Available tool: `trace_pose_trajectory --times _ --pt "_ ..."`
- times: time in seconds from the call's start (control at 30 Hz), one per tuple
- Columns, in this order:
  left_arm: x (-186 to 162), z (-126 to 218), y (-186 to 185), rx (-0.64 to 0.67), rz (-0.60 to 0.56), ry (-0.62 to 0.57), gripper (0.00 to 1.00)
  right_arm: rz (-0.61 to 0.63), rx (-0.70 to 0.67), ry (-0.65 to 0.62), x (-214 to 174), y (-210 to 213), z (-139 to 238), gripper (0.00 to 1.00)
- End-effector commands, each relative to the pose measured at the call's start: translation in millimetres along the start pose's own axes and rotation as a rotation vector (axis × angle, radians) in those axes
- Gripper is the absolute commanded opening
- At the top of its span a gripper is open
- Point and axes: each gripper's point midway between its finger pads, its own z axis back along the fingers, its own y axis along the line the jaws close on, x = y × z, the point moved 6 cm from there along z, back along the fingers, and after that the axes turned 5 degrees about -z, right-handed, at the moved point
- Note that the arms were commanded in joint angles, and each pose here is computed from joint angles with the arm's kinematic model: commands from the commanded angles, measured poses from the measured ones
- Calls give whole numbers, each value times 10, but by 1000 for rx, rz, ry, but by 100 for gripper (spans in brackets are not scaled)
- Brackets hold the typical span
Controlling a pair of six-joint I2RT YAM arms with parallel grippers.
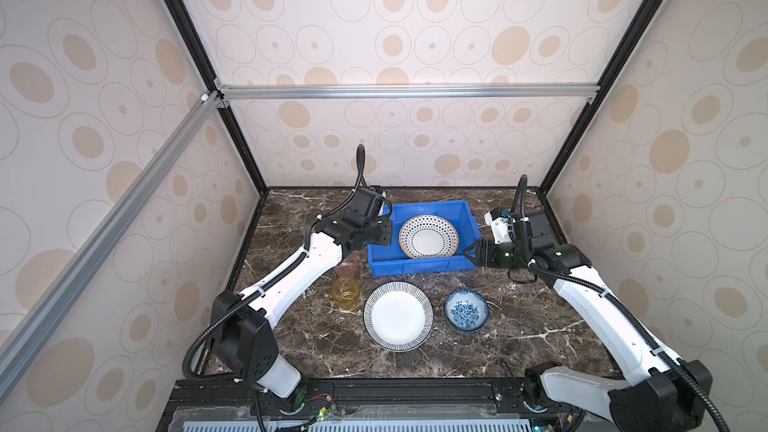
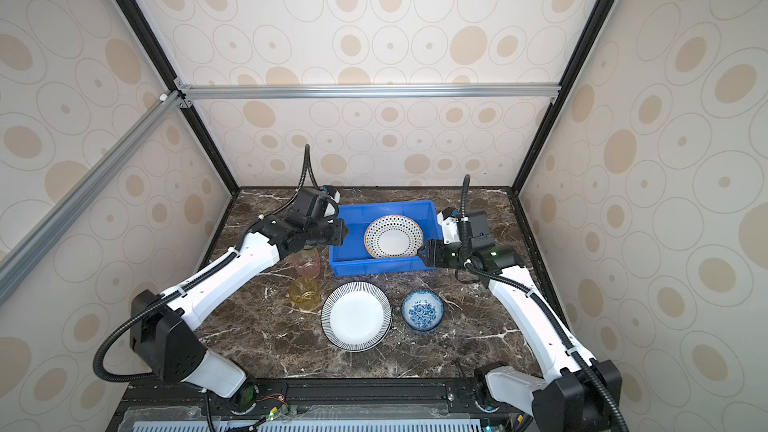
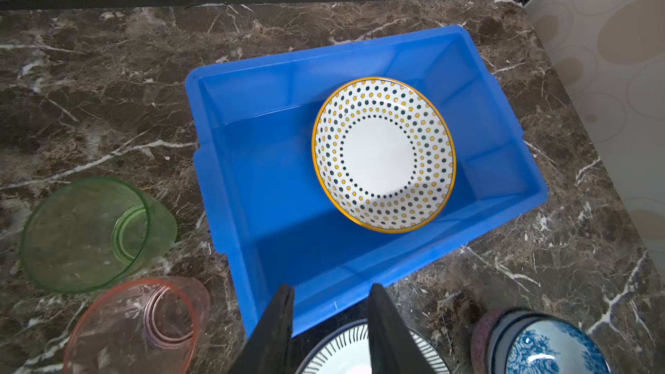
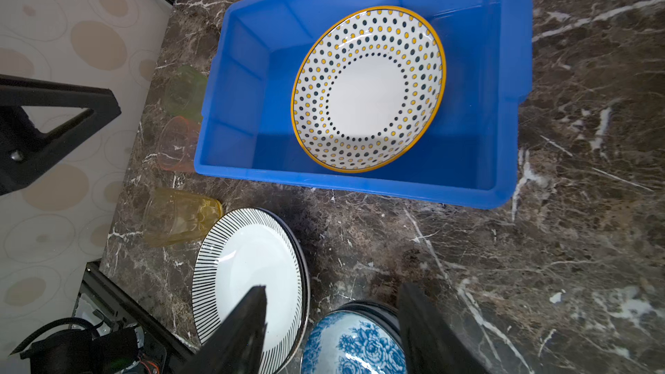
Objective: Place the mixed dishes into the plastic bin
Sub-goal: 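Move the left gripper toward the striped plate while the right gripper approaches its far rim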
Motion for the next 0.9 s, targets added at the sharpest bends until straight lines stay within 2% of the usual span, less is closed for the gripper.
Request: trace_pose_trajectory --times 0.0,0.33,0.87 --pt "-97 173 -24 12 -16 20 35 25 22 36 -66 111 -51 61" --pt "-510 396 -21 29 -31 95 34 115 27 106 -212 358 -174 60" --pt "-1109 630 -18 -26 57 140 29 157 32 179 -512 540 -368 57"
